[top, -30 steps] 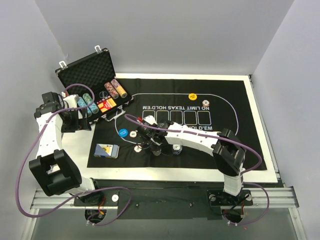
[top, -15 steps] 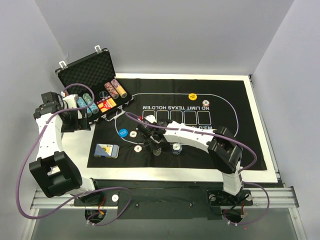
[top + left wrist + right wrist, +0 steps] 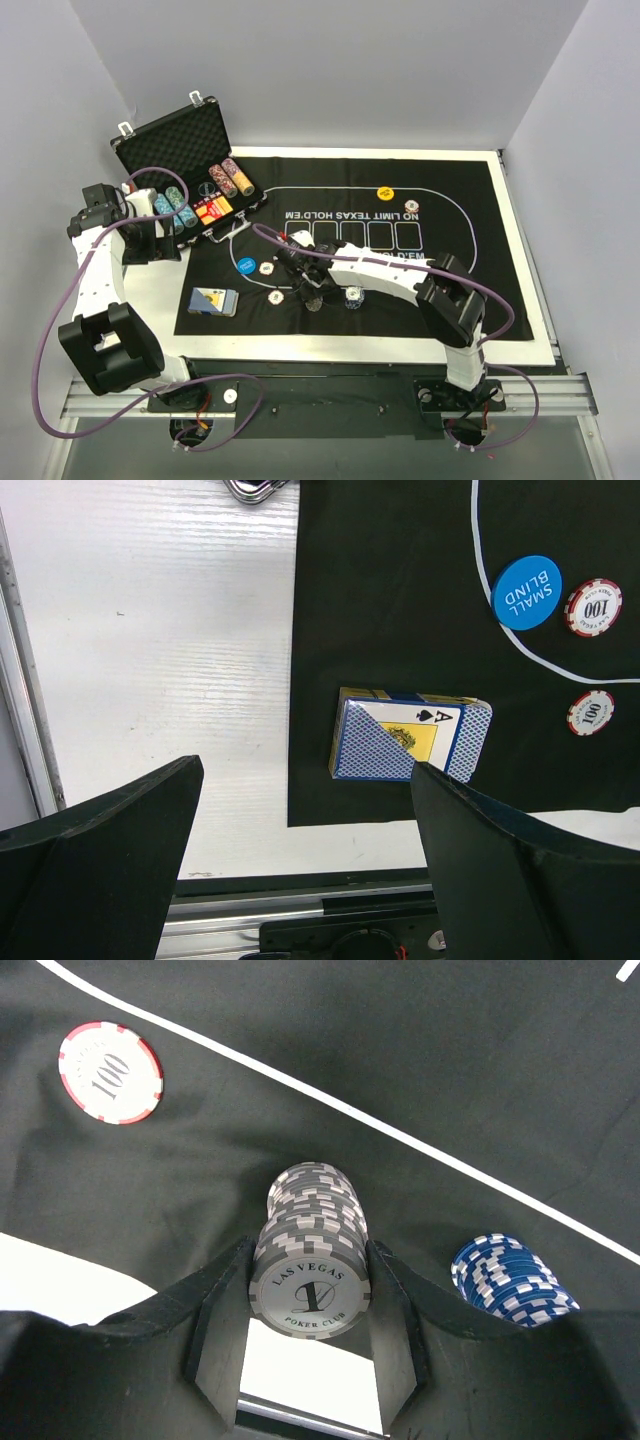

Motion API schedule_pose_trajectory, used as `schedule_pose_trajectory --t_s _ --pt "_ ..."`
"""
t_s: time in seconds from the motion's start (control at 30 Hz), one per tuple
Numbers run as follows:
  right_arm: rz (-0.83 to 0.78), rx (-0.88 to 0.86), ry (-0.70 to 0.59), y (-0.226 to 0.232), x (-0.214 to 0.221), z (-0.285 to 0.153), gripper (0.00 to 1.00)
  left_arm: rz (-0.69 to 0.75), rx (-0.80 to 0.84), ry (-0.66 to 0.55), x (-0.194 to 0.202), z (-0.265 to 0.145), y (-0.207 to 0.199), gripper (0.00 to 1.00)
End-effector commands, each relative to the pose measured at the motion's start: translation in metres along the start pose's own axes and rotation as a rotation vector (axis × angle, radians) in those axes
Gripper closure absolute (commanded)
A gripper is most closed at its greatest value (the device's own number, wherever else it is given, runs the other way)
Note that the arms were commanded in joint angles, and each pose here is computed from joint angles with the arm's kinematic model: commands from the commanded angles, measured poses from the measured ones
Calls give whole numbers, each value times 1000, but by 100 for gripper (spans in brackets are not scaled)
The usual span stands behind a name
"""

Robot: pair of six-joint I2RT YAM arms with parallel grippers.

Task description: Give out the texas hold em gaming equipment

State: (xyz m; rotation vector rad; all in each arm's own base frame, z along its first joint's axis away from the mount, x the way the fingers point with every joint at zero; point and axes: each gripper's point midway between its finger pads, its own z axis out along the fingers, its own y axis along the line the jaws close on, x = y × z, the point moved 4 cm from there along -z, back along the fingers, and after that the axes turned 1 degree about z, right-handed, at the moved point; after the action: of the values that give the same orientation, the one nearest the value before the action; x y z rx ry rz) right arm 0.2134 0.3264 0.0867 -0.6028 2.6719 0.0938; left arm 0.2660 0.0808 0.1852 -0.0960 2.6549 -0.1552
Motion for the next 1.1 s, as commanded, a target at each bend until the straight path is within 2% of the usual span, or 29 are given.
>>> schedule_pose_trajectory --t_s 0.0,0.63,0.87,1.07 --pt "9 9 -15 -7 3 -15 62 25 -16 -60 -8 -12 1 3" --pt "-22 2 -55 -6 -21 -49 63 28 -13 -62 -8 -11 1 3" --pt "-45 -14 -75 2 -68 -50 64 25 -22 -48 -8 -5 4 3" --pt "8 -50 -80 10 -118 -18 67 19 -21 -49 -10 -4 6 3"
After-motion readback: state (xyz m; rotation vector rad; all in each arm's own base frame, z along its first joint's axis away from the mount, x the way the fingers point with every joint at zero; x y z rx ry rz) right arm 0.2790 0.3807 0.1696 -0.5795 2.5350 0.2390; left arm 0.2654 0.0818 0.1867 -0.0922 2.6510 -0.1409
